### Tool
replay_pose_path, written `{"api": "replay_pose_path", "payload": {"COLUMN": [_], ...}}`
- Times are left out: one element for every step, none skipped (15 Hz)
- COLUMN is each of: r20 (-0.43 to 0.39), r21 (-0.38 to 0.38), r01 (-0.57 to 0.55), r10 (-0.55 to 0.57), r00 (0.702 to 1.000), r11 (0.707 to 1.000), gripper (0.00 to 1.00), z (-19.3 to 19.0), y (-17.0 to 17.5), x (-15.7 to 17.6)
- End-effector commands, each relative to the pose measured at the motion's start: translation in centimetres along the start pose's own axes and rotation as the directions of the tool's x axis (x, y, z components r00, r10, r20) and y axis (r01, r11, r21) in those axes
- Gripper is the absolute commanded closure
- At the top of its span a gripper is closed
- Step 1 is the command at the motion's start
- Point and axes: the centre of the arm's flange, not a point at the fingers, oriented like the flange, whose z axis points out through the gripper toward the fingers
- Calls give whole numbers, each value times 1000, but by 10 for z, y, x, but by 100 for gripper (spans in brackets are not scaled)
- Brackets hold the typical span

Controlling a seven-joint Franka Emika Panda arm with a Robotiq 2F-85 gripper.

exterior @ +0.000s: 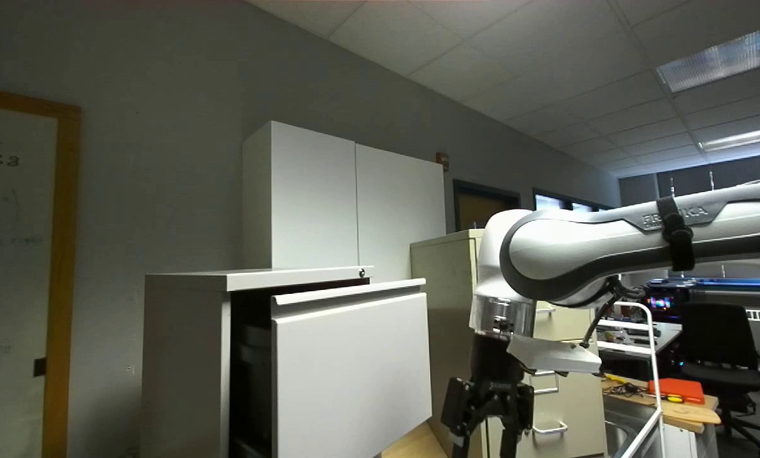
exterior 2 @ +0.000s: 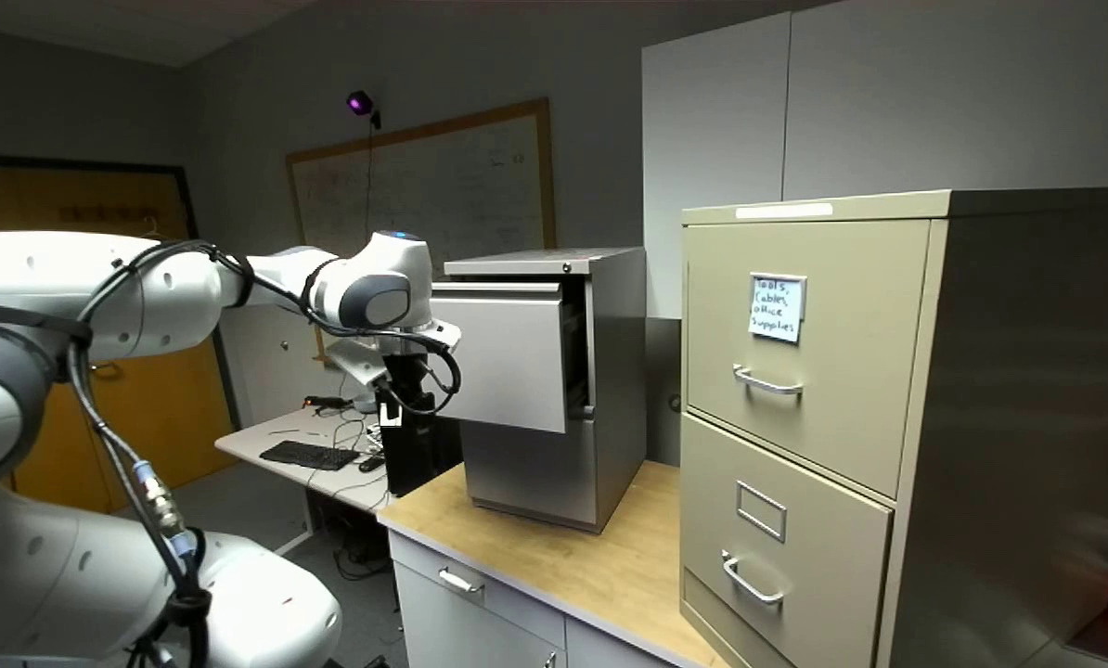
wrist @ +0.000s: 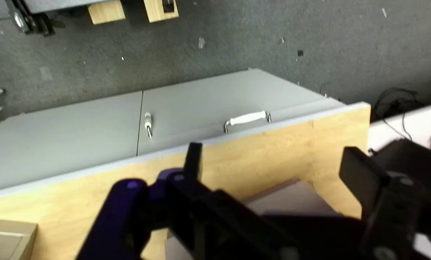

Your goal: Close the top drawer on the left

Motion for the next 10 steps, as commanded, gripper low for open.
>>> {"api": "replay_pose_path", "payload": {"r20": [-176, -232, -285, -340, -388, -428, -463, -495, -521, -545], "r21": [36, 49, 67, 85, 101, 112, 124, 133, 145, 156], "r01": [-9, -9, -12, -15, -15, -13, -4, 6, 12, 22], "r10": [15, 21, 31, 43, 53, 60, 61, 62, 66, 67], "r00": [984, 973, 958, 939, 920, 902, 884, 867, 851, 836], "r11": [999, 999, 998, 996, 995, 994, 992, 991, 989, 988], "gripper": [33, 40, 51, 58, 64, 73, 80, 87, 95, 96], "z": [-31, -40, -48, -56, -63, -69, -75, -79, -82, -86], "y": [-6, -7, -9, -10, -12, -14, -16, -19, -23, -26], "x": [30, 36, 42, 49, 56, 63, 70, 76, 83, 89]}}
